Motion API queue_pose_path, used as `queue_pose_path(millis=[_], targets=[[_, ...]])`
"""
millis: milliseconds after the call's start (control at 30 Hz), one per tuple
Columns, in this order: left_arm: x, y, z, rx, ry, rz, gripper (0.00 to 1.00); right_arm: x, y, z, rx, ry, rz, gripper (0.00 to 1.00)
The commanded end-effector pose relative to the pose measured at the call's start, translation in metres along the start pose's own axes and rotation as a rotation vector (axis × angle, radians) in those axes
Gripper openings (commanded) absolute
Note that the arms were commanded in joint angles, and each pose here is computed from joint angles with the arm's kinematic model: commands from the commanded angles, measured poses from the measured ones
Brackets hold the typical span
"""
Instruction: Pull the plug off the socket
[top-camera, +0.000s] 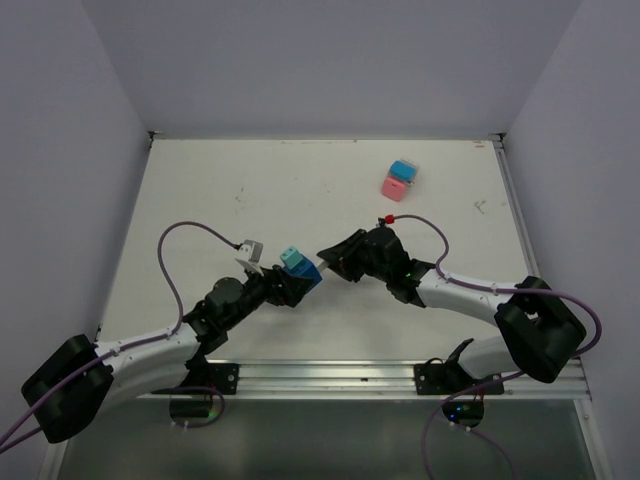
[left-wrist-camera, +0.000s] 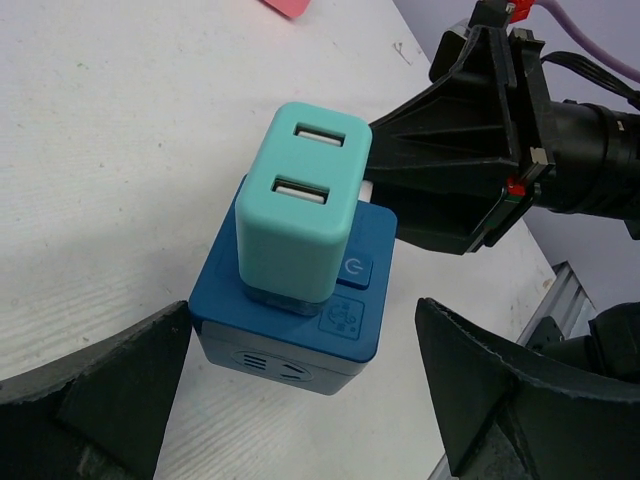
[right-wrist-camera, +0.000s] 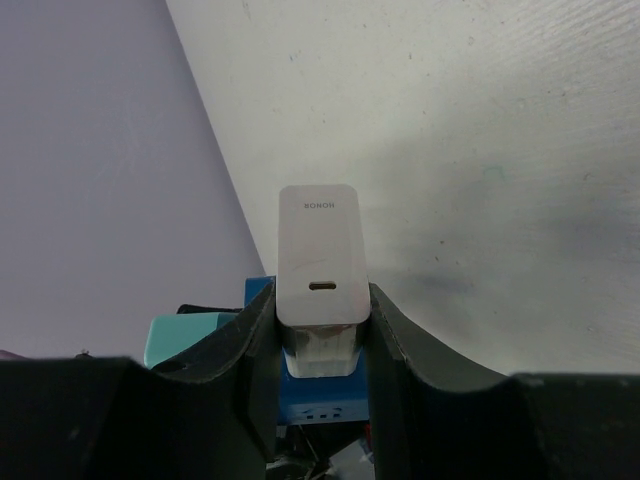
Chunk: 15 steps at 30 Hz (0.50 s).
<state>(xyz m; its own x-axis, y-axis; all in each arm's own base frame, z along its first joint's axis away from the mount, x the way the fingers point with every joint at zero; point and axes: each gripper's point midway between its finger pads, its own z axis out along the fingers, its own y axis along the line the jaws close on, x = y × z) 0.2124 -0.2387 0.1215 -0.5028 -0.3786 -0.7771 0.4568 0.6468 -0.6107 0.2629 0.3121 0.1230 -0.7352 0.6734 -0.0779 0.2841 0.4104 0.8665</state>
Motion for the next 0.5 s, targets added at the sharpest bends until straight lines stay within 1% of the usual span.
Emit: queue_pose_path(millis=[0,133,233,267,300,333,400,433,467], targets=[[-0.0223,-0.0137,0.0071,0.041,-0.084,0.047,0.95,0.0021,0.0606,-0.0157,-0.198,0.022,0.06,0.0],[-0.0197,-0.0124,0.0091,0.037,-0.077,0.054,0.9,0.0039,0.0623,-0.0159,-0.211,0.035,0.083,0.0],[-0.0228,-0.0131,0.0088,0.038,-0.09,0.062,0.79,0.0054,0.0633,-0.0158,-0.211,0.044,0.08,0.0],[-0.0232,-0.0151,0.0086,0.046,-0.09,0.067,0.72,0.0054,0.063,-0.0151,-0.21,0.044,0.081,0.0],[-0.0259,-0.0167,0.0077,0.052,-0.098,0.072,0.69,0.0071,0.0631,-0.0155,-0.21,0.051,0.079,0.0],[-0.0261,-0.0173,0.0071,0.054,-0.099,0.075,0.62,0.0084,0.0613,-0.0151,-0.204,0.056,0.08,0.0],[-0.0287,-0.0185,0.0053,0.057,-0.107,0.083,0.55,0.009,0.0577,-0.014,-0.195,0.058,0.08,0.0],[-0.0279,-0.0162,0.0046,0.049,-0.104,0.087,0.49,0.0095,0.0554,-0.0138,-0.191,0.06,0.081,0.0],[-0.0286,-0.0171,0.0038,0.052,-0.108,0.087,0.45,0.0105,0.0542,-0.0135,-0.188,0.063,0.08,0.0]])
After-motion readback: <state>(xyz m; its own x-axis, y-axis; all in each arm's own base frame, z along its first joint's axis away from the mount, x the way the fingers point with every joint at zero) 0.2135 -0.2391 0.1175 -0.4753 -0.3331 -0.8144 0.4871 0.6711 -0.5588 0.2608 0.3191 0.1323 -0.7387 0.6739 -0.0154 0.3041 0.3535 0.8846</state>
